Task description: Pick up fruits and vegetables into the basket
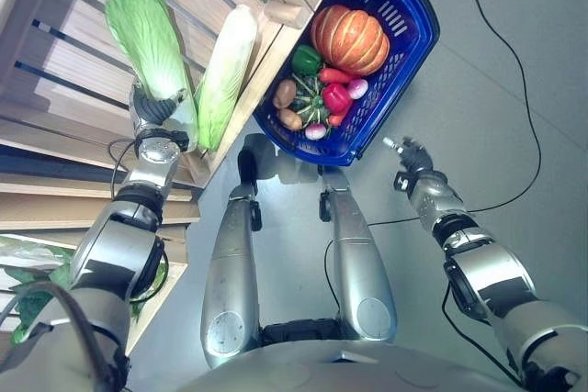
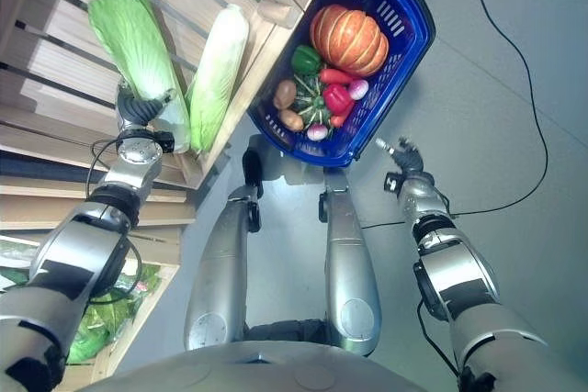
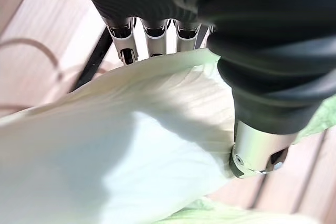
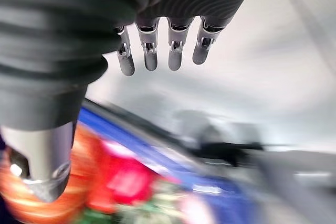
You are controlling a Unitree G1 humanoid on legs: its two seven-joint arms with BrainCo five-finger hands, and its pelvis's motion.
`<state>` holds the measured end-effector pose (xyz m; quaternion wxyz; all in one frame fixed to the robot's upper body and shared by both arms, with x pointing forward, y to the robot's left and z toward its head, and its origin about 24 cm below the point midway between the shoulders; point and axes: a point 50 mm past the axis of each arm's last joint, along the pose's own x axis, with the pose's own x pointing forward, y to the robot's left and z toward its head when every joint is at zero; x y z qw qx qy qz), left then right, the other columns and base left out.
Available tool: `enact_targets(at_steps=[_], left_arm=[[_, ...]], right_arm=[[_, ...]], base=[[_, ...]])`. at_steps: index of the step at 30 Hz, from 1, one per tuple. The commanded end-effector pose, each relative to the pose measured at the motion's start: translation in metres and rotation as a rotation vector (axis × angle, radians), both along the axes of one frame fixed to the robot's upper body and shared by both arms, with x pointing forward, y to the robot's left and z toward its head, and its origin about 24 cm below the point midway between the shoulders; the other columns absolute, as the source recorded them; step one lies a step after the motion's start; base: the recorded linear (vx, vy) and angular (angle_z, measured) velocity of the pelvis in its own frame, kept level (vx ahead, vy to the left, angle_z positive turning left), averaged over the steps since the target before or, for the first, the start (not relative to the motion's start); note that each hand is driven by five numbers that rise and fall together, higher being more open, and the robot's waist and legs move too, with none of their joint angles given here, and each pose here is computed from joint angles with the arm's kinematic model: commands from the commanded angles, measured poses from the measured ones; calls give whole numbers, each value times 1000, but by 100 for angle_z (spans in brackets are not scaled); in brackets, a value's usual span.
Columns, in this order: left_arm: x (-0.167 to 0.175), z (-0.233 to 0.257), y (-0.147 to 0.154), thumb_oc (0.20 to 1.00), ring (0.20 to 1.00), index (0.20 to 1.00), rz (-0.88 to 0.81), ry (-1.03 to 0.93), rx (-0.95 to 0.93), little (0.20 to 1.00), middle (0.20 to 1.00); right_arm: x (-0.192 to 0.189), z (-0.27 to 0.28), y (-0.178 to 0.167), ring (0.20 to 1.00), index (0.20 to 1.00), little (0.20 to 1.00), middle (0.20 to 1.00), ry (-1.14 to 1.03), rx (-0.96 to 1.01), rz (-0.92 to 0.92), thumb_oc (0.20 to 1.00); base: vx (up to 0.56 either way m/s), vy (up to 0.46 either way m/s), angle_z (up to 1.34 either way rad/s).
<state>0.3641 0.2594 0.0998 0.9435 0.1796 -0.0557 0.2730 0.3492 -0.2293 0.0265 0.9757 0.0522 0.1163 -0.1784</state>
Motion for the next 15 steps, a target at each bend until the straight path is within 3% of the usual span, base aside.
enact_targets(at_steps=[1,8,15], left_arm=[[-1,25,-21,200,200,200,-63,-244,-73,200,200],[-5,60,-51,200,200,200,-208,-438,82,200,200],[-10,84,-70,200,200,200,-325,-534,269,200,200]], right_arm=[[-1,30,-15,1000,1000,1000,1000,-213,33,-162,1000],[1,80,5,1000,1000,1000,1000,-511,123,-148,1000],[-4,107,25,1000,1000,1000,1000,-689,175,49,1000]], base=[[0,0,0],[-2,3,2],[5,3,1]])
